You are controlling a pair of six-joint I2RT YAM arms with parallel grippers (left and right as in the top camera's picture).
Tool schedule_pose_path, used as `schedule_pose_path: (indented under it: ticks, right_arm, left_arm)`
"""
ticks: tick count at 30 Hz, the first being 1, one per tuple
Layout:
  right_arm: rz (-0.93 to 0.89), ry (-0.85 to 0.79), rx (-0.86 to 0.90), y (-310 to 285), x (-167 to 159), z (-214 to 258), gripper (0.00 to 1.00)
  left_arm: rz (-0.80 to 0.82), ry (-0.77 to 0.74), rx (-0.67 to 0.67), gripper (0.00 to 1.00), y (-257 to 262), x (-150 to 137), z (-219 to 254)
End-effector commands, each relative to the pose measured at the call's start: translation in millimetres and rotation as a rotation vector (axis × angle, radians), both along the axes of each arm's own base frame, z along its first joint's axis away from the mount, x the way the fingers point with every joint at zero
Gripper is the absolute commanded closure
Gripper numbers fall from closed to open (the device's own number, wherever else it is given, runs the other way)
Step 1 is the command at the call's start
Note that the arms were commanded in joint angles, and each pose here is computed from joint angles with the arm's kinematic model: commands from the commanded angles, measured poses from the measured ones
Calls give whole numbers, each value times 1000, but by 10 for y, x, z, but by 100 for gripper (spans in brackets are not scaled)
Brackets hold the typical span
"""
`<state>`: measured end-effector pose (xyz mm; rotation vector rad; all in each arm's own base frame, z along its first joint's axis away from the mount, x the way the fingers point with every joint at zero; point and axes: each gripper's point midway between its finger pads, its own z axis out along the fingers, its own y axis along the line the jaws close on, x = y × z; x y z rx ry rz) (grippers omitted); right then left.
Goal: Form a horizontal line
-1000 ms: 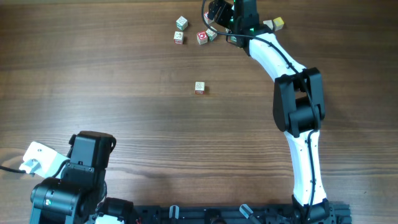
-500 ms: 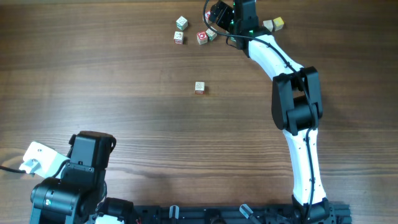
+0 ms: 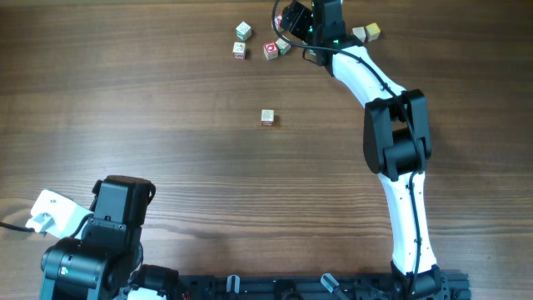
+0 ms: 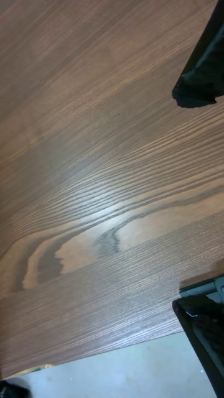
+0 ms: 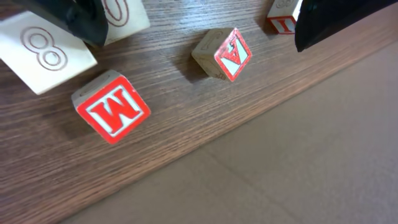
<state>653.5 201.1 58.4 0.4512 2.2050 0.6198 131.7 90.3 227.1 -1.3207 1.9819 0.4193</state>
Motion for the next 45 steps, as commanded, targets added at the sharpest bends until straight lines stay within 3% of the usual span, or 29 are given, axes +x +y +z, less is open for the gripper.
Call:
schedule_pose_path:
  ticks: [1, 7, 8, 10, 12, 14, 17, 34, 45]
  right_arm:
    - [-15, 86, -52, -129, -73, -450, 4]
    - [42, -20, -85, -77, 97, -46, 4]
    - [48, -46, -80, -56, 140, 65, 10]
    - [50, -80, -69, -33, 197, 222, 31]
    - [64, -124, -53, 15, 257, 421, 67]
    - [72, -136, -45, 40, 268, 467, 82]
    - [72, -127, -47, 38, 262, 424, 94]
    - [41, 41, -118, -95, 120, -326, 95]
    - [18, 84, -176, -198, 61, -438, 95]
  left_arm:
    - [25, -15, -3, 0, 20, -15, 3]
    - [25, -15, -2, 0, 20, -15, 4]
    - [25, -15, -2, 0, 20, -15, 4]
    - [25, -15, -3, 0, 20, -15, 3]
    - [25, -15, -2, 0, 20, -15, 4]
    - [25, -15, -2, 0, 20, -15, 4]
    - [25, -15, -2, 0, 20, -15, 4]
    - [25, -15, -2, 0, 20, -15, 4]
    - [25, -15, -2, 0, 20, -15, 4]
